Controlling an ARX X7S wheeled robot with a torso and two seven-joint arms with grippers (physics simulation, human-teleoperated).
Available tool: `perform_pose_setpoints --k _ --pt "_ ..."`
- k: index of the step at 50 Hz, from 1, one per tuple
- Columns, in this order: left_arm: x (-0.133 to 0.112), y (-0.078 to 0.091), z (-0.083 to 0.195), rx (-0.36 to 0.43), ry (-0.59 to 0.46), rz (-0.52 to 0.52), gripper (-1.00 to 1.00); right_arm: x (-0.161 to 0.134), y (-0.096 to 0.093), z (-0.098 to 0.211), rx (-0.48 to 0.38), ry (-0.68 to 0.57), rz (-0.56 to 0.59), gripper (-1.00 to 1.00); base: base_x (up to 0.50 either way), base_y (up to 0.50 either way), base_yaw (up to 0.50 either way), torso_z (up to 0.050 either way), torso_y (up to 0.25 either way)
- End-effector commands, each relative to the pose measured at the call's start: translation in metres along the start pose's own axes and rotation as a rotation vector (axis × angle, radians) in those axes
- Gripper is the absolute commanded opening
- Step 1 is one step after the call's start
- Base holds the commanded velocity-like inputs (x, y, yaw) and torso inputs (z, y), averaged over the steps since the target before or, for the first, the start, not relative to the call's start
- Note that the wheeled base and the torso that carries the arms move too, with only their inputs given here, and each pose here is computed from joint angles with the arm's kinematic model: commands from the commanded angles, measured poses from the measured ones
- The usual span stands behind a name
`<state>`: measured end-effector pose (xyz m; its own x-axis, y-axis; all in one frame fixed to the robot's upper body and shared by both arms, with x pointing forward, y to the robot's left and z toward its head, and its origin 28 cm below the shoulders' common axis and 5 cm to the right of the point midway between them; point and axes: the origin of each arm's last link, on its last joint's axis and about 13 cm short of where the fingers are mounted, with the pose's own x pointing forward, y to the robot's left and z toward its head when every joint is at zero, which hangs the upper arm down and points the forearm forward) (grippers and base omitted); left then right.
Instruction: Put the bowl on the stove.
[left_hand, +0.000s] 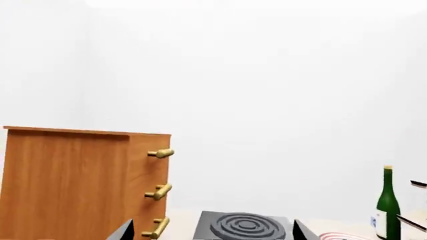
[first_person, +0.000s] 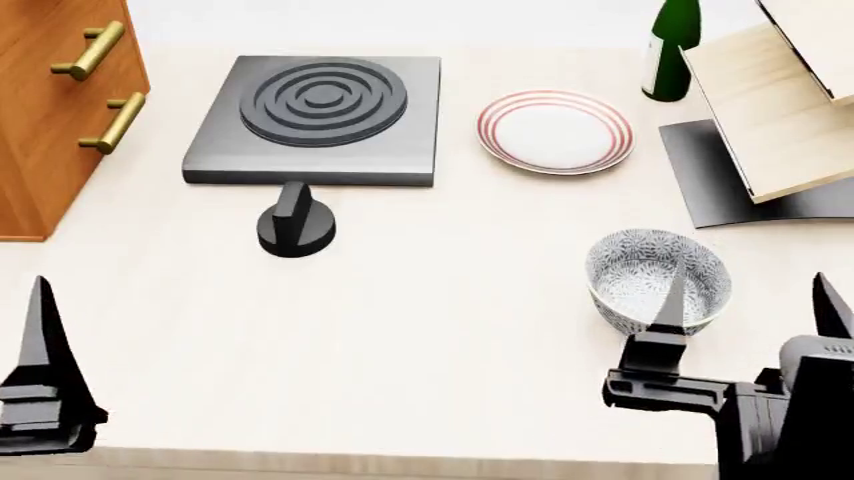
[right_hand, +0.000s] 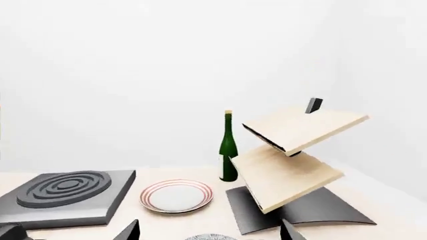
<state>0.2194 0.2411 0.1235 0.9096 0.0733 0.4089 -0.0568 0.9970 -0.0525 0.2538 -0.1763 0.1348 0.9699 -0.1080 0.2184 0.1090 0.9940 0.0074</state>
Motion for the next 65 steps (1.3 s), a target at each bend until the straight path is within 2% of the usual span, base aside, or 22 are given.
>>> perform_pose_setpoints --k 1,2,4,9,12,13,15,18,21,24,27,39,55,61,65 --pt "0.009 0.009 0.083 0.025 -0.342 -0.068 1.0 0.007 -0.052 0.07 -0.085 -0.165 -0.118 1.0 0.0 0.0 0.0 0.0 0.0" --pt "0.008 0.01 0.088 0.027 -0.369 -0.08 1.0 0.006 -0.056 0.074 -0.071 -0.173 -0.126 1.0 0.0 0.0 0.0 0.0 0.0" --pt "0.005 0.012 0.098 0.014 -0.42 -0.095 1.0 0.004 -0.067 0.083 -0.102 -0.202 -0.158 1.0 0.0 0.0 0.0 0.0 0.0" --pt "0.002 0.015 0.119 0.016 -0.488 -0.113 1.0 -0.005 -0.085 0.097 -0.074 -0.233 -0.199 1.0 0.0 0.0 0.0 0.0 0.0" --pt "-0.001 0.017 0.136 0.027 -0.543 -0.136 1.0 -0.012 -0.099 0.106 -0.092 -0.247 -0.231 1.0 0.0 0.0 0.0 0.0 0.0" --pt "-0.003 0.017 0.144 0.011 -0.572 -0.139 1.0 -0.015 -0.104 0.111 -0.082 -0.264 -0.246 1.0 0.0 0.0 0.0 0.0 0.0" --pt "-0.004 0.018 0.148 0.016 -0.586 -0.142 1.0 -0.018 -0.11 0.113 -0.075 -0.269 -0.263 1.0 0.0 0.0 0.0 0.0 0.0" --pt "-0.007 0.021 0.156 -0.033 -0.63 -0.143 1.0 -0.025 -0.119 0.119 -0.054 -0.286 -0.289 1.0 0.0 0.0 0.0 0.0 0.0" --pt "-0.008 0.022 0.16 -0.017 -0.653 -0.147 1.0 -0.032 -0.125 0.124 -0.034 -0.302 -0.305 1.0 0.0 0.0 0.0 0.0 0.0" --pt "-0.011 0.025 0.162 -0.04 -0.682 -0.145 1.0 -0.041 -0.133 0.131 0.006 -0.325 -0.319 1.0 0.0 0.0 0.0 0.0 0.0" --pt "-0.012 0.027 0.164 -0.038 -0.697 -0.138 1.0 -0.046 -0.138 0.133 0.007 -0.338 -0.33 1.0 0.0 0.0 0.0 0.0 0.0" --pt "-0.016 0.029 0.175 -0.063 -0.748 -0.123 1.0 -0.044 -0.136 0.13 0.004 -0.345 -0.32 1.0 0.0 0.0 0.0 0.0 0.0" --pt "-0.016 0.028 0.173 -0.065 -0.74 -0.138 1.0 -0.041 -0.13 0.126 -0.018 -0.331 -0.28 1.0 0.0 0.0 0.0 0.0 0.0" --pt "-0.016 0.028 0.173 -0.069 -0.74 -0.139 1.0 -0.039 -0.127 0.121 -0.049 -0.307 -0.242 1.0 0.0 0.01 0.0 0.0 0.0" --pt "-0.015 0.027 0.172 -0.072 -0.735 -0.141 1.0 -0.039 -0.125 0.121 -0.061 -0.306 -0.228 1.0 0.0 0.44 0.0 0.0 0.0"
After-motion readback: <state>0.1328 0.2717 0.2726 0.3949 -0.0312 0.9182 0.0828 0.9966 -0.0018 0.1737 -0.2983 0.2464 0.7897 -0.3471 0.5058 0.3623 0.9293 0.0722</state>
